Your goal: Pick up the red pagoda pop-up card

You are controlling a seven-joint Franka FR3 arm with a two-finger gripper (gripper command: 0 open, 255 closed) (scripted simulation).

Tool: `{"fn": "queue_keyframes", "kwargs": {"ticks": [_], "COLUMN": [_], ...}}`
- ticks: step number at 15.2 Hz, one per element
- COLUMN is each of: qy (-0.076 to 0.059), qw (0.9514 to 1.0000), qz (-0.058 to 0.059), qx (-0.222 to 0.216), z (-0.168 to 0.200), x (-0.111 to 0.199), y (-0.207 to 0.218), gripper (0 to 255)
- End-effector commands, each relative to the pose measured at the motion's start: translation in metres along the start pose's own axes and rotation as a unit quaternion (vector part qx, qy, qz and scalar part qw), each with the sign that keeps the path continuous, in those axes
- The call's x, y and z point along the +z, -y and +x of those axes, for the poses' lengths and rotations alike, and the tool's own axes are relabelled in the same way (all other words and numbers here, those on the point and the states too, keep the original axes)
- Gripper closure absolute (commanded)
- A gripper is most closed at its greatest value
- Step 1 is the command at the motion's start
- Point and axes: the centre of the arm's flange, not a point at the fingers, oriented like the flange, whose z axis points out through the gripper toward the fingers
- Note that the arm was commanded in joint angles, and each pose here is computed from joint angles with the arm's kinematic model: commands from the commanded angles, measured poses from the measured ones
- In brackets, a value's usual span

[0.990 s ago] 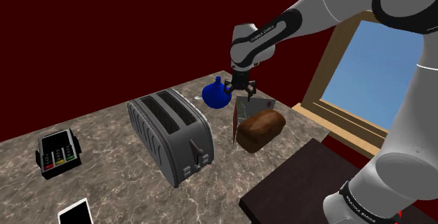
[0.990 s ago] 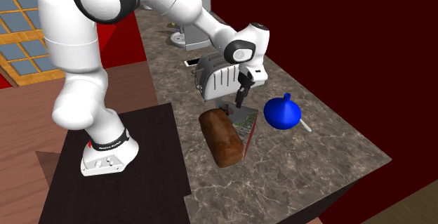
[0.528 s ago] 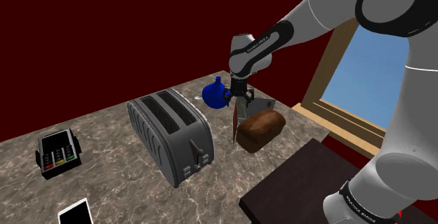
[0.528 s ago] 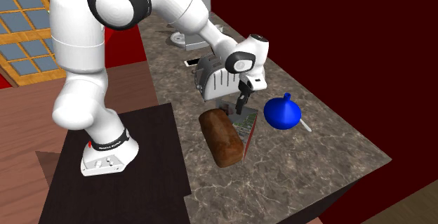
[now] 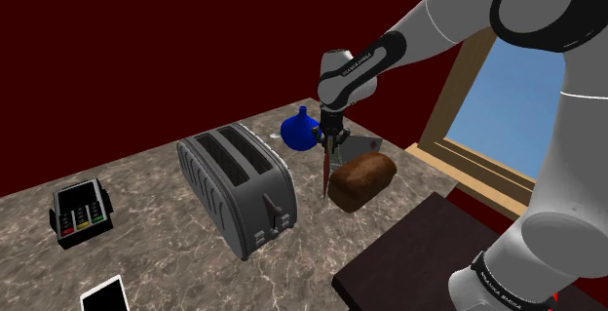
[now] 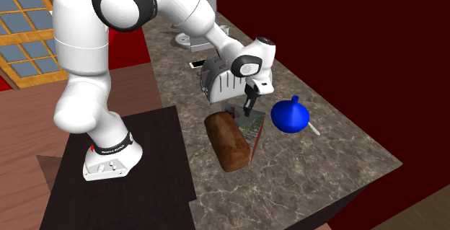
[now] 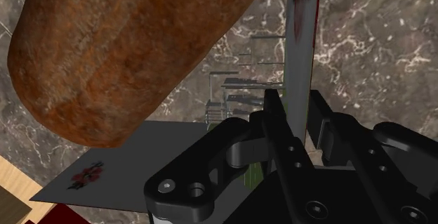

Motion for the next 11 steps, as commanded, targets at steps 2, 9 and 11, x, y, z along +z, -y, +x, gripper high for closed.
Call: {"fn": "queue_keyframes", "kwargs": {"ticks": [2,9,11], "qy": [0.000,0.000,0.000], "qw": [1.0000,1.0000,1.0000], "qz": [0.000,0.000,0.000], "qx": [0.000,0.000,0.000], "z": [0.000,-0.002,-0.003], "x": [0.000,-0.026,-0.036], "y": [0.000,-0.002,-0.003], "gripper": [255,255,255]}}
